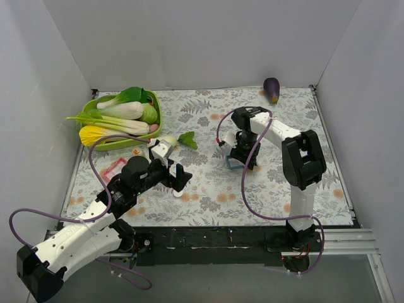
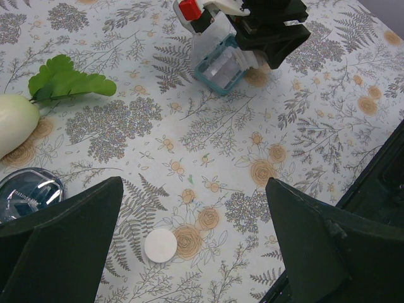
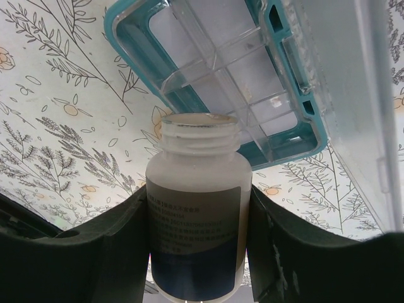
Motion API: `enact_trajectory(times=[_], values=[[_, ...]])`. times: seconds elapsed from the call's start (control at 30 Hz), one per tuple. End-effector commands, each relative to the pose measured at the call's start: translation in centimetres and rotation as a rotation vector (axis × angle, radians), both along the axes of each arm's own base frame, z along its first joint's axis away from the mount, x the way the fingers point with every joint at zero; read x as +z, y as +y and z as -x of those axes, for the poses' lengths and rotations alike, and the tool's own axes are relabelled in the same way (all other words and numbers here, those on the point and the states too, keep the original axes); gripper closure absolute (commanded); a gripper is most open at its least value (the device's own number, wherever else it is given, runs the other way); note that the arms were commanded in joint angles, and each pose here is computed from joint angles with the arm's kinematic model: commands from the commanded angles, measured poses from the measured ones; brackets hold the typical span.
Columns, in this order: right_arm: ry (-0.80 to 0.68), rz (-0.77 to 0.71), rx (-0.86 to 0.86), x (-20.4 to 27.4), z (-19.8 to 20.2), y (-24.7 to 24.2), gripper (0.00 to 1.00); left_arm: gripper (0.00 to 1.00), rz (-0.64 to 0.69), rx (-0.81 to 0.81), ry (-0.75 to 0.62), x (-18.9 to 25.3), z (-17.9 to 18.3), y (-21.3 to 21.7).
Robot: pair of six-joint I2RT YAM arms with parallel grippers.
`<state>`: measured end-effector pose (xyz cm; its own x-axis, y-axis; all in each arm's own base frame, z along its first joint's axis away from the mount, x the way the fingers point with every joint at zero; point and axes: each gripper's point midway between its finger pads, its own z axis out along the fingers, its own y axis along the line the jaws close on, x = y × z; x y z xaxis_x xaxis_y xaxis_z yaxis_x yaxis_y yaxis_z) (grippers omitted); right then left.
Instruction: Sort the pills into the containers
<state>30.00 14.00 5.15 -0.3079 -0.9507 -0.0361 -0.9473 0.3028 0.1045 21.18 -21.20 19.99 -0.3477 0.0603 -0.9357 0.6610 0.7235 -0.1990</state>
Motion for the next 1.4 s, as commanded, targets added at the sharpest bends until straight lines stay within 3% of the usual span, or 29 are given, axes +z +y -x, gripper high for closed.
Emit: enact_trajectory(times=[0.0,1.37], values=[[-0.012,0.016,0.027,0.98,-0.36,0.1,0.99,0.02,0.004,-0.007,-0.025,0.47,-0.06,0.08],[-0.012,0.066,0.053,0.9,-0.44,-0.06,0.99,0.02,0.002,-0.012,-0.023,0.38,-0.03,0.02]])
